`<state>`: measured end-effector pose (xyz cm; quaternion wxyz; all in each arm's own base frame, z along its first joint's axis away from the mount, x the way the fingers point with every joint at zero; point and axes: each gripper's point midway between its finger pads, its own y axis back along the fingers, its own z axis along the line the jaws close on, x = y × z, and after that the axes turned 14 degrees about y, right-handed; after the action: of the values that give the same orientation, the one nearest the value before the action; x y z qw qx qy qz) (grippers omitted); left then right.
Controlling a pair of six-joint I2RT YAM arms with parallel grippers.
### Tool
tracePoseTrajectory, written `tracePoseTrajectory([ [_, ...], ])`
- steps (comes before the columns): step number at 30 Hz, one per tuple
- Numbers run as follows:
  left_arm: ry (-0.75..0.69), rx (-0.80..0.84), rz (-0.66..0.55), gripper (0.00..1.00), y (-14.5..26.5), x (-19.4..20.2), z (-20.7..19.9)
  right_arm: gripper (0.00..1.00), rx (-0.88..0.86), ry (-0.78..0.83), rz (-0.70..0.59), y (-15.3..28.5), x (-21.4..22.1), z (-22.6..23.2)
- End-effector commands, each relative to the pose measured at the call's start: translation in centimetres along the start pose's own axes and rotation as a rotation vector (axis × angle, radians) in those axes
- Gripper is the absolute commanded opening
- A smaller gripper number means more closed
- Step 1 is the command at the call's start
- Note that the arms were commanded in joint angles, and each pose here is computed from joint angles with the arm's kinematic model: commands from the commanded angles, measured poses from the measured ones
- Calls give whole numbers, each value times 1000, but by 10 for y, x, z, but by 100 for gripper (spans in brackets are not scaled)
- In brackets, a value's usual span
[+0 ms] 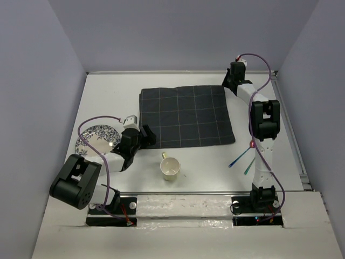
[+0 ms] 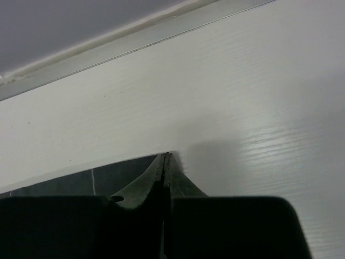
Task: Set the dinner table for one person
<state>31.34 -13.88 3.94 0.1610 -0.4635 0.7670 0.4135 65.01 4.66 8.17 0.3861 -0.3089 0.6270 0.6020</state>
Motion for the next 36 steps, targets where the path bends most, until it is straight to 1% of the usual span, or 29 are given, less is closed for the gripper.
tracePoseTrajectory([
  [1, -8, 32, -93, 94, 4, -26, -14, 15, -2, 4, -91, -1, -31, 1],
  [2, -8, 37, -102, 94, 6, -29, -15, 31, -19, -1, -101, 5, -38, 3],
  [3, -9, 43, -108, 94, 7, -30, -17, 36, -37, -5, -108, 10, -43, 6],
  [4, -7, 62, -121, 94, 10, -35, -22, 39, -64, -9, -101, 15, -42, 11],
  [5, -9, 68, -127, 94, 12, -36, -23, 45, -79, -12, -108, 21, -47, 13],
  [8, -9, 88, -163, 94, 19, -44, -27, 50, -117, -23, -137, 53, -67, 17],
  [9, -7, 92, -175, 94, 21, -47, -28, 51, -141, -25, -146, 64, -71, 25],
  [10, -8, 95, -182, 94, 22, -49, -29, 51, -161, -36, -189, 88, -91, 26],
  [11, -7, 104, -195, 94, 26, -51, -30, 51, -194, -43, -155, 95, -74, 36],
  [12, -8, 107, -204, 94, 27, -54, -31, 50, -198, -57, -150, 104, -71, 35],
  [13, -4, 120, -215, 94, 31, -57, -35, 49, -206, -92, -170, 124, -82, 34],
  [14, -2, 126, -218, 94, 33, -57, -35, 49, -194, -104, -104, 125, -48, 30],
  [16, 1, 145, -229, 95, 39, -60, -39, 47, -159, -147, -61, 137, -23, 21],
  [17, 7, 167, -254, 95, 46, -68, -45, 46, -142, -185, -74, 153, -24, 15],
  [18, 10, 174, -262, 95, 49, -71, -48, 46, -132, -197, -45, 158, -7, 12],
  [19, 18, 184, -277, 95, 57, -75, -52, 46, -113, -212, 32, 161, 33, 6],
  [20, 27, 200, -290, 95, 62, -79, -56, 45, -123, -222, 26, 166, 40, 7],
  [21, 42, 211, -293, 95, 66, -79, -59, 43, -122, -227, 67, 177, 64, 3],
  [22, 48, 235, -293, 95, 71, -78, -65, 42, -118, -234, 88, 183, 77, 1],
  [23, 64, 267, -305, 95, 78, -81, -72, 40, -113, -250, 102, 188, 87, -1],
  [24, 78, 281, -298, 95, 82, -80, -75, 34, -114, -258, 89, 199, 88, -3],
  [25, 87, 321, -292, 95, 89, -81, -85, 32, -96, -267, 136, 204, 116, -8],
  [27, 95, 360, -284, 95, 97, -80, -94, 32, -89, -278, 150, 213, 130, -12],
  [28, 93, 375, -269, 95, 100, -78, -98, 32, -89, -290, 133, 220, 127, -16],
  [29, 97, 409, -274, 95, 108, -82, -108, 32, -85, -296, 158, 225, 142, -18],
  [32, 97, 432, -262, 95, 120, -84, -118, 36, -68, -305, 149, 235, 148, -24],
  [33, 98, 441, -255, 95, 124, -86, -122, 37, -61, -301, 165, 237, 158, -26],
  [36, 114, 523, -260, 95, 146, -95, -140, 37, -37, -301, 189, 241, 173, -31],
])
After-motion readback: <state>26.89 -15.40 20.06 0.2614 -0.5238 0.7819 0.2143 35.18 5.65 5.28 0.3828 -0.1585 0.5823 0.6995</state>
